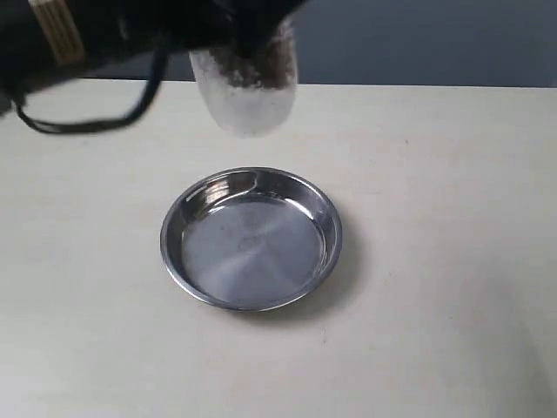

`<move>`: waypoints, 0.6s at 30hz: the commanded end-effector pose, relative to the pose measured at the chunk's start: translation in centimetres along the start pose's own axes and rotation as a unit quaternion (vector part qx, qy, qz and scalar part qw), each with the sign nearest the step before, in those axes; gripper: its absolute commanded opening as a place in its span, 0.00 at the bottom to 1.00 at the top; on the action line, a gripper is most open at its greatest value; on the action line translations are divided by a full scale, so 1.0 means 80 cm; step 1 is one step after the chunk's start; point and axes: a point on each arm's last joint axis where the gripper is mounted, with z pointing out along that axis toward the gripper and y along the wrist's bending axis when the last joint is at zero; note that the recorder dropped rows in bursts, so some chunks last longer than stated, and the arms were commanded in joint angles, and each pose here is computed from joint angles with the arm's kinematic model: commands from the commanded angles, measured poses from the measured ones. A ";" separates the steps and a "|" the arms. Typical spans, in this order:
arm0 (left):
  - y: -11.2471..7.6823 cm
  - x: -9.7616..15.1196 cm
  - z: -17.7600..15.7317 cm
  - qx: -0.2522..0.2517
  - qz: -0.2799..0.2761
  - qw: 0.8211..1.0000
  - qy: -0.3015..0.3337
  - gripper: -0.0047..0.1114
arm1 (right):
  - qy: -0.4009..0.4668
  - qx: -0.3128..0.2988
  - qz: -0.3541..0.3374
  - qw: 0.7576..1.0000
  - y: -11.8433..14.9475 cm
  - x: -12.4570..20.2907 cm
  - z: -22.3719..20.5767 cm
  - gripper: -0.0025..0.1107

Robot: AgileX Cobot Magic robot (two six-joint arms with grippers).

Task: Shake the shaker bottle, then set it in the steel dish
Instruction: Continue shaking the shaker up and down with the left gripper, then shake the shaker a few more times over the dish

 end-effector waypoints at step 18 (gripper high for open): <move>-0.009 0.014 0.002 -0.006 0.025 0.999 0.038 0.04 | -0.009 0.003 -0.002 1.000 -0.001 -0.001 0.000 0.01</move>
